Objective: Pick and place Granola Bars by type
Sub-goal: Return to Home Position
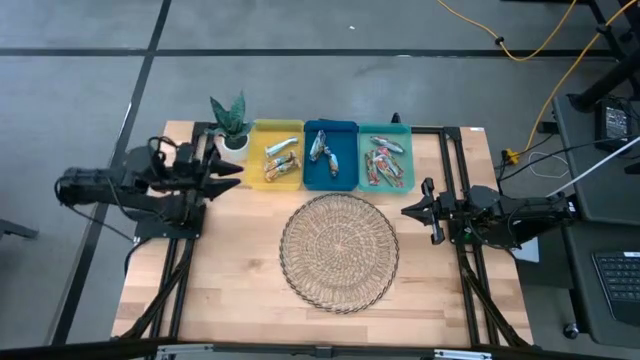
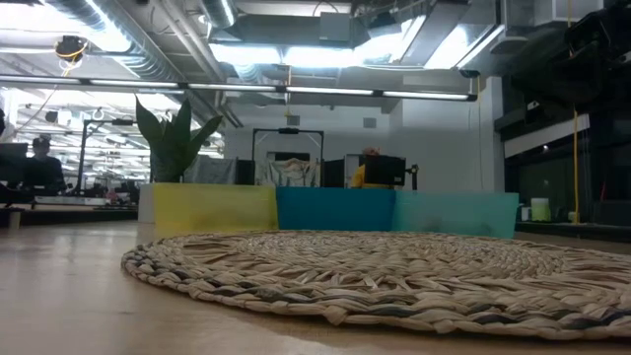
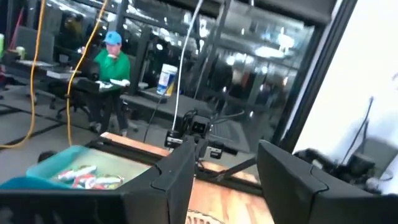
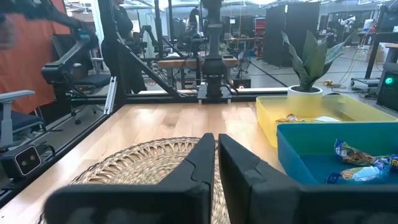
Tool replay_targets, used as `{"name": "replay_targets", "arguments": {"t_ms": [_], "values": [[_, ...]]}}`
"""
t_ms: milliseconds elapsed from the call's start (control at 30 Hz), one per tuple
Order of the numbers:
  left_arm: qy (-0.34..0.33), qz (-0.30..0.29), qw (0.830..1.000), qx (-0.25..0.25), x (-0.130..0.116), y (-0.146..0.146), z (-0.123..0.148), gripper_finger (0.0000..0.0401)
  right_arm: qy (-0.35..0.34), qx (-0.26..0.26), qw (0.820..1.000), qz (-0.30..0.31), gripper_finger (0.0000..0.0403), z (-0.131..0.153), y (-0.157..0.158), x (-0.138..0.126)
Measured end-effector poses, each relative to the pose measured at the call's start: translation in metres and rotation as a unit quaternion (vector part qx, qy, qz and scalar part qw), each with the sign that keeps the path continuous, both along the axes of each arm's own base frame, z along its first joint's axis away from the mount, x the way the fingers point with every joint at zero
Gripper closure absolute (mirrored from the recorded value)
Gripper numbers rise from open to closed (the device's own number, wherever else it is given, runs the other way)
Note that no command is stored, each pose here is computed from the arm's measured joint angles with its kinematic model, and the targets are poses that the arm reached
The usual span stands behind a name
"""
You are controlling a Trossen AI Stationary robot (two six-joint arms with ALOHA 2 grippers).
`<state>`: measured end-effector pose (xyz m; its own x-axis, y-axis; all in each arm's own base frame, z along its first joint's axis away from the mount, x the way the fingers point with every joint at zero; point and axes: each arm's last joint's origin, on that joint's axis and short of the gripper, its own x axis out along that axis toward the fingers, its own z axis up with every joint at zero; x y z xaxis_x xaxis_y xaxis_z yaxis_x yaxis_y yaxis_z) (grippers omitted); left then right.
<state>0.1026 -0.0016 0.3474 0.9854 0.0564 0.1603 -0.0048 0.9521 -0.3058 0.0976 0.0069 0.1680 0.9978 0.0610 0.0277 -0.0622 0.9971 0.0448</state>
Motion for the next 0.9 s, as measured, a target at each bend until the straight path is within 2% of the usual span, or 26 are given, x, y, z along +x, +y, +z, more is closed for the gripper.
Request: {"name": "replay_targets", "arguments": {"t_ms": [267,300,367,433,533,633,767,900], "values": [[-0.074,0.0,0.997,-0.038,-0.045,0.005,-0.074,0.0239,0.0,0.0,1.0,0.0,0.0377,0.0,0.0,0.0],[-0.078,0.004,0.996,-0.039,-0.043,0.005,-0.077,0.0239,0.0,0.0,1.0,0.0,0.0377,0.0,0.0,0.0],[-0.039,0.001,0.999,-0.036,-0.038,0.005,-0.088,0.0239,0.001,0.0,1.0,0.0,0.0377,0.0,0.0,0.0],[-0.046,-0.002,0.998,-0.033,-0.032,0.005,-0.089,0.0239,0.001,0.0,1.0,0.002,0.0377,0.0,0.0,0.0],[-0.015,0.013,0.999,-0.028,-0.025,0.007,-0.115,0.0239,0.001,0.0,1.0,0.007,0.0377,0.0,0.0,0.0],[-0.036,0.025,0.999,-0.021,-0.019,0.008,-0.128,0.0239,0.005,-0.001,1.0,0.008,0.0377,0.0,0.0,0.0],[-0.02,0.024,0.999,-0.027,-0.008,0.01,-0.164,0.0239,0.009,-0.001,1.0,0.008,0.0377,-0.001,0.001,0.001],[0.023,0.026,0.999,0.002,-0.006,0.011,-0.171,0.0239,0.013,-0.001,1.0,0.008,0.0377,-0.002,0.001,0.001]]}}
